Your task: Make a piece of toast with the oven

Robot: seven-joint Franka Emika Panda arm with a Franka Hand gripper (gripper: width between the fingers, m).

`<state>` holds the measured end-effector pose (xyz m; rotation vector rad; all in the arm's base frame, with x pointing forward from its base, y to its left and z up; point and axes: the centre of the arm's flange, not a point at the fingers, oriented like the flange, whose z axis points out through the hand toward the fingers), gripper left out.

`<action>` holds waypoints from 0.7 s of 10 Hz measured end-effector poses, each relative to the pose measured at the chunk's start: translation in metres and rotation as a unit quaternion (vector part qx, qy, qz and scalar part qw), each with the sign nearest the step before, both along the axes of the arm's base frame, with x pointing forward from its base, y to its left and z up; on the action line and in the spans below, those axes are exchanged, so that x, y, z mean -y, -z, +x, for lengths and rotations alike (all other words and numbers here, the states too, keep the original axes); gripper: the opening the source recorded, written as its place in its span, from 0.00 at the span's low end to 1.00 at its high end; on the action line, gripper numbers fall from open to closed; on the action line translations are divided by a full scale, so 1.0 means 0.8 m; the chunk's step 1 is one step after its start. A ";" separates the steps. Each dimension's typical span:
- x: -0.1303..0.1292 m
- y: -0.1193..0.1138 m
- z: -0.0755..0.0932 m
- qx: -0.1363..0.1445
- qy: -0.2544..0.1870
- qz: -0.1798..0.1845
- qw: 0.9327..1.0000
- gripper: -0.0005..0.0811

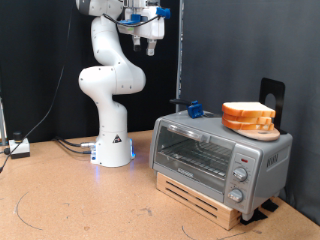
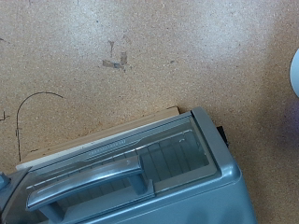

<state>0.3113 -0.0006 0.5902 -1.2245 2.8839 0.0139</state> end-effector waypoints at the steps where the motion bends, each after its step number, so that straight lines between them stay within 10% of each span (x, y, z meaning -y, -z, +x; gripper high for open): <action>1: -0.002 -0.002 0.002 0.008 -0.024 0.005 1.000 0.99; 4: -0.014 -0.016 0.007 0.051 -0.198 0.028 0.979 0.99; 7: -0.009 -0.002 0.036 0.097 -0.356 -0.005 0.930 0.99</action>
